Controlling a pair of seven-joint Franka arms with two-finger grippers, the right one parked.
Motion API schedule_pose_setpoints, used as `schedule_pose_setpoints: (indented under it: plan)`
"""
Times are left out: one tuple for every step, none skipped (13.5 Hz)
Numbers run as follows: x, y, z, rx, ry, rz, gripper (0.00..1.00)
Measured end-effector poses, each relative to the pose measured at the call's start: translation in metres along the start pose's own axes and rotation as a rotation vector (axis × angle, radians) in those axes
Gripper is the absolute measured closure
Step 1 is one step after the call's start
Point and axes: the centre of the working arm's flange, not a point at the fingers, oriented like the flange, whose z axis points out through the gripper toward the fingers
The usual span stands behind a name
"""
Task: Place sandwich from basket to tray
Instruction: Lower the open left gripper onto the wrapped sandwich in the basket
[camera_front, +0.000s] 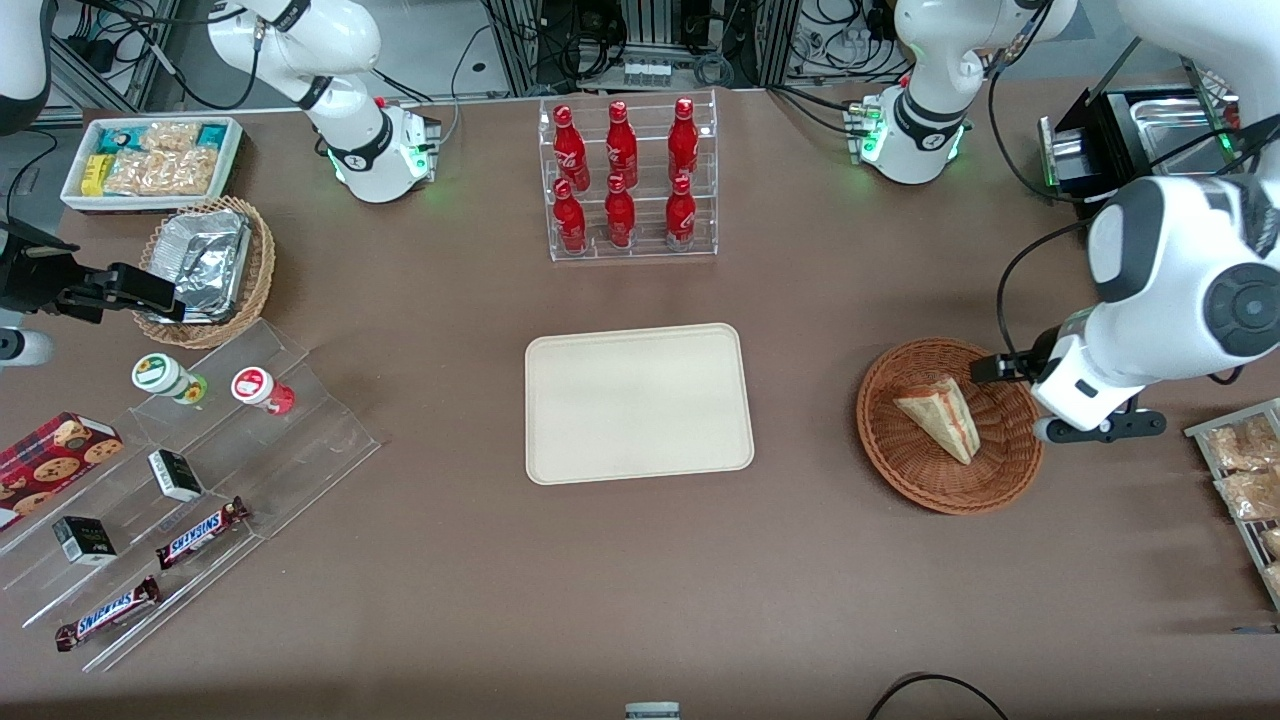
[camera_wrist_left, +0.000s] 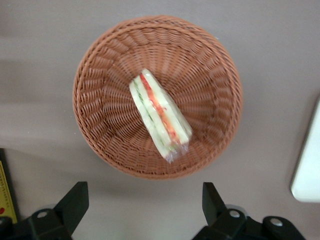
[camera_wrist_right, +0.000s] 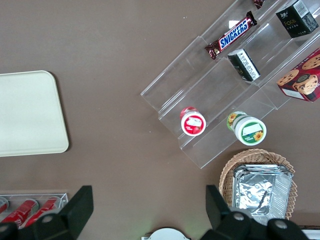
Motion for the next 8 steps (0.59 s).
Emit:
schedule_pose_setpoints:
  plan:
    - [0.000, 0.002, 0.009, 0.005, 0.007, -0.042, 0.00]
    - [-0.001, 0.005, 0.017, 0.007, 0.012, -0.085, 0.00]
    - [-0.001, 0.007, 0.024, 0.005, 0.020, -0.131, 0.00]
    - [-0.001, 0.009, 0.029, 0.001, 0.033, -0.181, 0.00]
    - [-0.002, 0.012, 0.035, -0.003, 0.045, -0.232, 0.00]
    - [-0.002, 0.016, 0.040, -0.007, 0.053, -0.270, 0.00]
    - [-0.004, 0.018, 0.045, -0.009, 0.058, -0.301, 0.00]
    - [-0.005, 0.019, 0.050, -0.010, 0.058, -0.330, 0.00]
